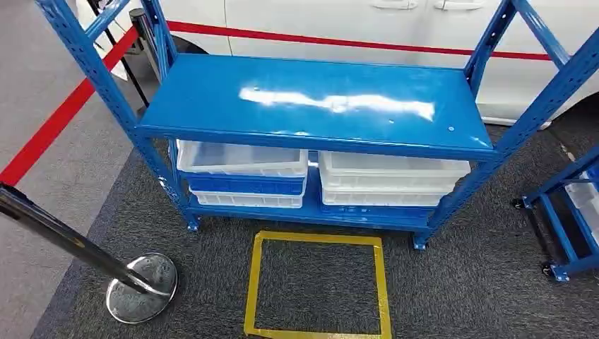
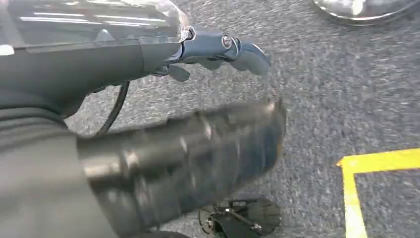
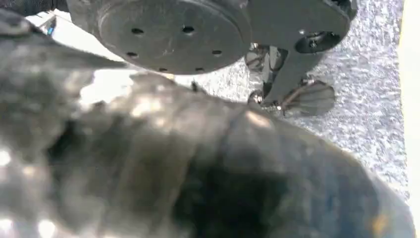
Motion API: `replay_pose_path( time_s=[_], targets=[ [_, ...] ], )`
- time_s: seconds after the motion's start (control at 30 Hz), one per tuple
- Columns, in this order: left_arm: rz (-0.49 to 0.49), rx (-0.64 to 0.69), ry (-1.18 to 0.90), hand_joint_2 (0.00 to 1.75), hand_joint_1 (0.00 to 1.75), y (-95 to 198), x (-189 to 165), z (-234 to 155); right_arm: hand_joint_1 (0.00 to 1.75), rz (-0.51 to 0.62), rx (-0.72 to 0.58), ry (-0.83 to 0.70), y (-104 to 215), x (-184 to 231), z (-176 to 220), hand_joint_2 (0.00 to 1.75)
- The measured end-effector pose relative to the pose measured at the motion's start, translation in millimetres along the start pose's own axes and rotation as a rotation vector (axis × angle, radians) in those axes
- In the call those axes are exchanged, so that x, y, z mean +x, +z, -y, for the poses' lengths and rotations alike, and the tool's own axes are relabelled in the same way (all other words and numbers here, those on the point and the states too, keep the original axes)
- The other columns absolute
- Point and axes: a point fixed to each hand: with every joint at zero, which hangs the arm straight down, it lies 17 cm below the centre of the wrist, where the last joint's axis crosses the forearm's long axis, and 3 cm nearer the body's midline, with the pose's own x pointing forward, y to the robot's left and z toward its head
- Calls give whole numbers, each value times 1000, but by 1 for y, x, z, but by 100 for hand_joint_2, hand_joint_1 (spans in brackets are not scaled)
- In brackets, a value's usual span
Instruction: Take the parts from the cabinet and place them on the table.
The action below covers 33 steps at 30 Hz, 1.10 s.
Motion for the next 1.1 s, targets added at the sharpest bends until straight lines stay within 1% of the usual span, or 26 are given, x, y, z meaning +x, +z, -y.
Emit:
replay_pose_path(
  time_s=[0.4,0.43,0.6,0.67,0.97,1.1],
  targets=[
    [22,-21,-15,175,0,2,2,5,0,-20,0,10,0,-3,0,0],
    [23,-22,-15,175,0,2,3,6,0,-23,1,12,0,-4,0,175],
    [26,-31,-16,175,0,2,3,7,0,-32,2,21,0,-6,0,175],
    [16,-32,-14,175,0,3,-2,6,0,-28,1,24,0,-4,1,175],
    [-108,-55,48,175,0,16,-51,6,0,22,-19,12,-6,23,19,175],
    [-150,-60,76,175,0,18,-65,1,0,22,-29,16,-7,22,30,175]
  ],
)
